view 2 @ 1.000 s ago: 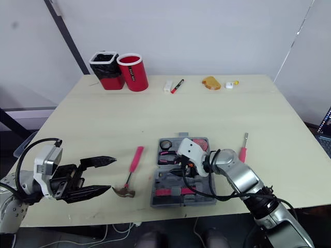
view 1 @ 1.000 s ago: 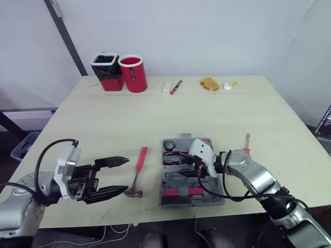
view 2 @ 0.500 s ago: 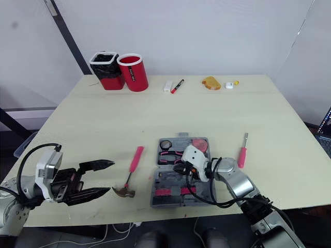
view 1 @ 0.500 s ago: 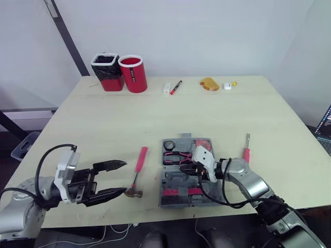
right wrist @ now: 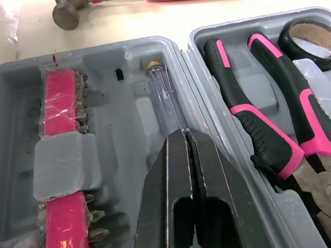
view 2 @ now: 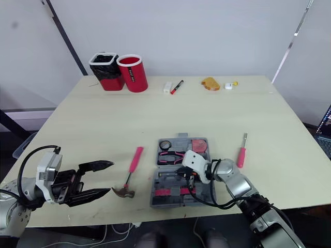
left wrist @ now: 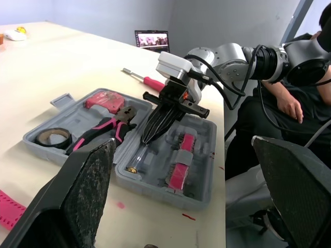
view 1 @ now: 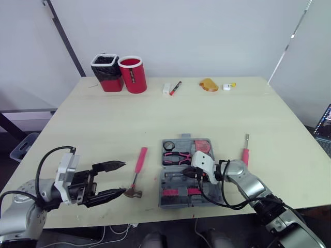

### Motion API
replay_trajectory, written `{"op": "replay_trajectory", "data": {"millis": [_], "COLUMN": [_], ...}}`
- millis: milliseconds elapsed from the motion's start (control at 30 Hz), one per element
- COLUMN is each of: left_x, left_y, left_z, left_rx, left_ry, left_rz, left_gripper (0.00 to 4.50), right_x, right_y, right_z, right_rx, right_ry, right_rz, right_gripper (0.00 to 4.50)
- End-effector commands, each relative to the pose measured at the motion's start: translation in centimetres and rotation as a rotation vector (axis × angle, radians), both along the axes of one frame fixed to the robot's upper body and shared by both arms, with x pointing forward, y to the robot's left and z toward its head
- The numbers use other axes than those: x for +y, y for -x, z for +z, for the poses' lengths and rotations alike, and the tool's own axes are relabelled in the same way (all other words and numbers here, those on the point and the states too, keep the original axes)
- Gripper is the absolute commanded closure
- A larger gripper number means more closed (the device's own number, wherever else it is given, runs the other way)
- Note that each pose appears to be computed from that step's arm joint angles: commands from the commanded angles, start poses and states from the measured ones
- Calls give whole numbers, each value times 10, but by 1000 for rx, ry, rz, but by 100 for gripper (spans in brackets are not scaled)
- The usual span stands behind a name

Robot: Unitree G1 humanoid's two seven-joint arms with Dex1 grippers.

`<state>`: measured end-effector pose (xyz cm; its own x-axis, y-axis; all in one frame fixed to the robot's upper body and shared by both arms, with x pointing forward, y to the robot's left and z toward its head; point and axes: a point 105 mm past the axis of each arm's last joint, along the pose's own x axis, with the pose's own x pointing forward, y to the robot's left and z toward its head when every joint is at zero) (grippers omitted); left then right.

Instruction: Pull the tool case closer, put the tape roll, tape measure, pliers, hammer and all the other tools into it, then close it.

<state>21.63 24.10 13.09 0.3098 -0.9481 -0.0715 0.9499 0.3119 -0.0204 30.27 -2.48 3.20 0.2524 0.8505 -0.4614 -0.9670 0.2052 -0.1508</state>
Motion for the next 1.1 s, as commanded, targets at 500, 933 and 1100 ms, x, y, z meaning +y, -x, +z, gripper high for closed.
{"op": "replay_trajectory", "data": {"millis": [500, 933, 1100], "left_x": [13, 59, 66], "left_y": [-10, 25, 30], "left_z": [-24, -63, -74], "left_rx": [62, 214, 249], "left_ry": [53, -23, -54], "left_rz": [352, 660, 678], "left_gripper": [0, 0, 0], "right_x": [-33, -193, -215], "right_y": [12, 95, 110], "right_z": [54, 47, 40], "right_rx": [-84, -12, 21], "right_ry": [-304, -204, -168], "right_rz": [-172, -645, -714], "right_gripper": [445, 1, 1]}}
